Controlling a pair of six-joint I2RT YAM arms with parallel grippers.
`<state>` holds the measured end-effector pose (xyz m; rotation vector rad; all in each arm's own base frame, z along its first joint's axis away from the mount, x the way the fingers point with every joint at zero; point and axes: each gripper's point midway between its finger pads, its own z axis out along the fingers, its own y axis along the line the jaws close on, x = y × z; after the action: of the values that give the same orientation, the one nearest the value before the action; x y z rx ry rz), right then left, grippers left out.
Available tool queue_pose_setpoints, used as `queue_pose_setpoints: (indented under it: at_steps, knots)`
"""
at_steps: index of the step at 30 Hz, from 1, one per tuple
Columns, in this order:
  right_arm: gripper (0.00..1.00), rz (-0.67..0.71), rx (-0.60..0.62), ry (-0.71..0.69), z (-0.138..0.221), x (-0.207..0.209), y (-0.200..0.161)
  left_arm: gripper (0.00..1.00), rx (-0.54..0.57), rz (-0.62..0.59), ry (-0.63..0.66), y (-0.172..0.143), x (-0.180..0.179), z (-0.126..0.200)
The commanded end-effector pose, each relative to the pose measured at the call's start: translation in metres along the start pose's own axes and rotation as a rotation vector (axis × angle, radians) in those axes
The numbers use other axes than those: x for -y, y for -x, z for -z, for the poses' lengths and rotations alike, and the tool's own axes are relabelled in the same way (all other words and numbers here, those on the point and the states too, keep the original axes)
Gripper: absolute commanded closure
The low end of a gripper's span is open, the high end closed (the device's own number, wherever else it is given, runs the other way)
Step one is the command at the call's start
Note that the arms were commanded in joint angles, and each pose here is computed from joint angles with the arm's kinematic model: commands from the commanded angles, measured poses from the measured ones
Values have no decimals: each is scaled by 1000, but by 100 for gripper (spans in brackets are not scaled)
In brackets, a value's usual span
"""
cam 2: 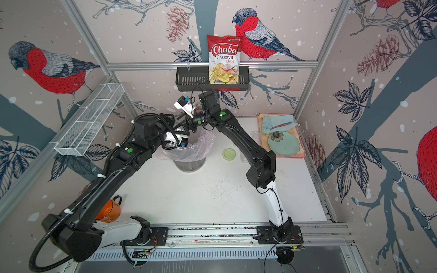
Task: Empty moldy mung beans from jars
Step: Pour the moldy mung beans from the jar into the trash bin.
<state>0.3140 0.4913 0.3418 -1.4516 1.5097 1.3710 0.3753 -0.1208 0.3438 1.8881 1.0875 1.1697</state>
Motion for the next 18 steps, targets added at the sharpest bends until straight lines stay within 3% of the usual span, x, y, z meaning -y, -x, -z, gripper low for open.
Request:
queue_pose_setpoints:
  at_steps: [1,18]
  knots:
    - [64,-50,-125,32,-17,-8,-43,3,-169,276,664,-63,-152,64]
    - [54,-60,-174,65,-30,-17,-60,3,-133,357,766,-61,-165,72]
